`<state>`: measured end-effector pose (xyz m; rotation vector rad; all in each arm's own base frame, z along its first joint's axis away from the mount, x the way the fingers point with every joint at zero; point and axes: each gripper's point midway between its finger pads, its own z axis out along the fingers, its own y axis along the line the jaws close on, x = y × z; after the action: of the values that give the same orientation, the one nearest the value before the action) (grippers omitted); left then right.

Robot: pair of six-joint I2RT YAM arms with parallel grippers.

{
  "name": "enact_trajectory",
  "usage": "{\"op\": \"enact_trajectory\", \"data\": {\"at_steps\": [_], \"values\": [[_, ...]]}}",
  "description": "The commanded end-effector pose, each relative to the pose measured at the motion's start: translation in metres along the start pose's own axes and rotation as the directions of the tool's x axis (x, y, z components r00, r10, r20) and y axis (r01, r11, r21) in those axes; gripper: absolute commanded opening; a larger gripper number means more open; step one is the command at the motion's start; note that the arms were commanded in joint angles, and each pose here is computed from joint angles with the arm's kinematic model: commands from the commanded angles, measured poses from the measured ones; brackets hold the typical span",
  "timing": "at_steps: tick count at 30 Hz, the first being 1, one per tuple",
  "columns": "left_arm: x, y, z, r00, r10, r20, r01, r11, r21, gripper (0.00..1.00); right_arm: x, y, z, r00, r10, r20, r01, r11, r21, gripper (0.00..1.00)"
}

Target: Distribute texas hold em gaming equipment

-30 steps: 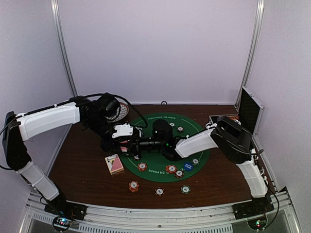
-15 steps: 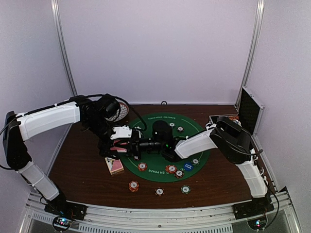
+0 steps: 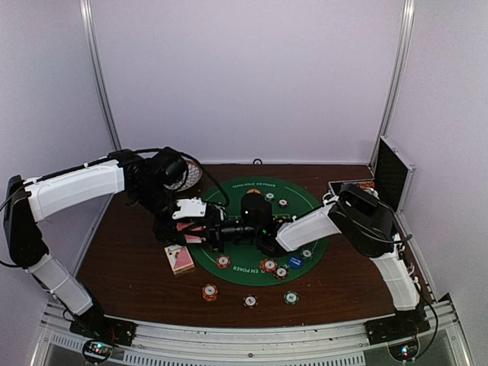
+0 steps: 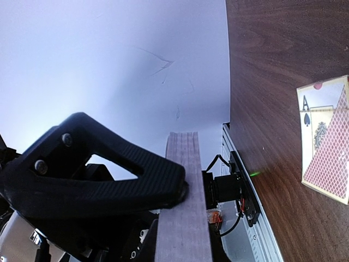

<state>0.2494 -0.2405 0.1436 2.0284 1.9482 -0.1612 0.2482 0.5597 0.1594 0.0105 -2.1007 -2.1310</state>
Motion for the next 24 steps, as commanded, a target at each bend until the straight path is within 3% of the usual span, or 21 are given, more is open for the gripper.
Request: {"op": "enact_trajectory", "data": {"at_steps": [1,4,7,11,17,24], "values": [[-0.003,0.003,-0.007,0.999,0.029,0.021,-0.028,0.999,-0.042,0.67,0.006,0.035,-0.004,0.998,-0.070,-0.007,0.070,0.996,-0.064,0.06],[-0.005,0.002,-0.008,0.999,0.029,0.033,-0.028,0.999,-0.038,0.63,0.006,0.037,-0.003,0.997,-0.074,-0.007,0.074,0.995,-0.065,0.10],[-0.003,0.000,-0.005,1.000,0.015,0.019,-0.015,1.000,-0.025,0.89,0.005,0.045,-0.002,0.996,-0.088,-0.006,0.087,0.993,-0.083,0.03],[0.004,0.001,0.003,1.000,0.010,-0.012,-0.010,1.000,-0.023,0.97,0.008,0.053,-0.001,0.995,-0.101,-0.014,0.099,0.990,-0.097,0.00],[0.006,0.000,0.006,1.000,0.002,-0.007,-0.002,1.000,-0.006,0.96,0.012,0.051,-0.003,0.995,-0.098,-0.018,0.096,0.990,-0.099,0.00],[0.003,-0.001,0.004,1.000,0.012,0.020,-0.012,1.000,0.001,0.81,0.010,0.043,-0.003,0.996,-0.084,-0.018,0.082,0.993,-0.090,0.00]]}}
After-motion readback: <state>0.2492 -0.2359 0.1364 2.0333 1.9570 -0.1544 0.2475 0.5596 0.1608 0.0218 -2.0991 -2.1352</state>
